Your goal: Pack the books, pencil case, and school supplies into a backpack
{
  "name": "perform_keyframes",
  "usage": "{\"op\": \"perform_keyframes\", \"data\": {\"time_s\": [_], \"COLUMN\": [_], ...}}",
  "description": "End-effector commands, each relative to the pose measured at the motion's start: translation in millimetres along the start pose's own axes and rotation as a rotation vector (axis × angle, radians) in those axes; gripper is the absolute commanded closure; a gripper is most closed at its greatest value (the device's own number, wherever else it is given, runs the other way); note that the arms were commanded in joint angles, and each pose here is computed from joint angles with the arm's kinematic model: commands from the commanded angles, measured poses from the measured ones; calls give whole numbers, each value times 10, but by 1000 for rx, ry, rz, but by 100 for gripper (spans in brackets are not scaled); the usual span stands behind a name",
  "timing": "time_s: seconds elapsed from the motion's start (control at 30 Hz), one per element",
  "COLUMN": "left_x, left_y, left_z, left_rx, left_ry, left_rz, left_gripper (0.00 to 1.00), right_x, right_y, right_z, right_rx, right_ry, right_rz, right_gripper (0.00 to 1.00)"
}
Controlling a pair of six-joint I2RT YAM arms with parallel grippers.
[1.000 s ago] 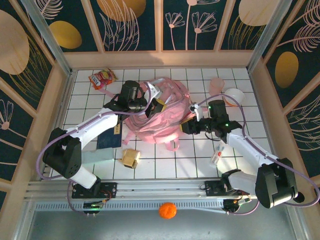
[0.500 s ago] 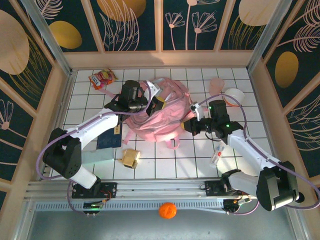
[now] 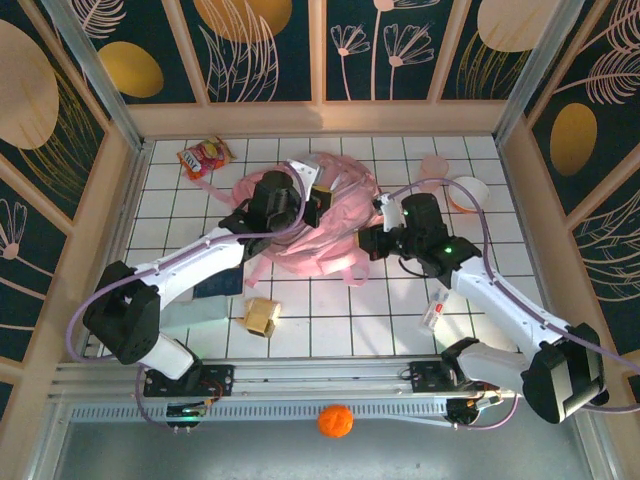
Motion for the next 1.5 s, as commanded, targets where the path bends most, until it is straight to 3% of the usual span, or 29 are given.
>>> {"op": "perform_keyframes", "data": {"time_s": [0.0, 0.33, 0.6, 0.8, 1.13, 1.37, 1.47], "left_x": [-629, -1008, -1371, -1753, -2041, -1720, -1504], "left_y": [53, -97, -221, -123, -131, -122, 29], "left_z": [14, 29, -28, -82, -194, -118, -45], "left_rx": [-81, -155, -144, -138, -91, -160, -183], "left_ry": [98, 218, 273, 317, 340, 217, 207], "left_rz": [-244, -376, -467, -569, -618, -488, -420], "left_gripper": [100, 100, 100, 100, 100, 100, 77], "right_x": [-82, -170, -194, -268, -393, -336, -257], "right_y": [-18, -94, -145, -155, -332, -380, -395], "right_z": [91, 298, 333, 361, 634, 679, 656], "right_rx": [30, 15, 91, 169, 183, 118, 64], "right_ry": [-41, -155, -204, -232, -250, -280, -342], "right_rz": [7, -37, -74, -134, -230, -194, -148], "right_gripper": [100, 100, 100, 100, 100, 100, 100]}}
Point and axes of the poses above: each hand's point on the last joint's axis, 136 mm out from that joint toward the fingers, its own y axis back along the fingers, its own z axis along the line the jaws close on, x = y × z, the point moved 1 cm from there along y, back along the fingers, and after that the axes turned 1 degree about y, right-handed, at the moved point
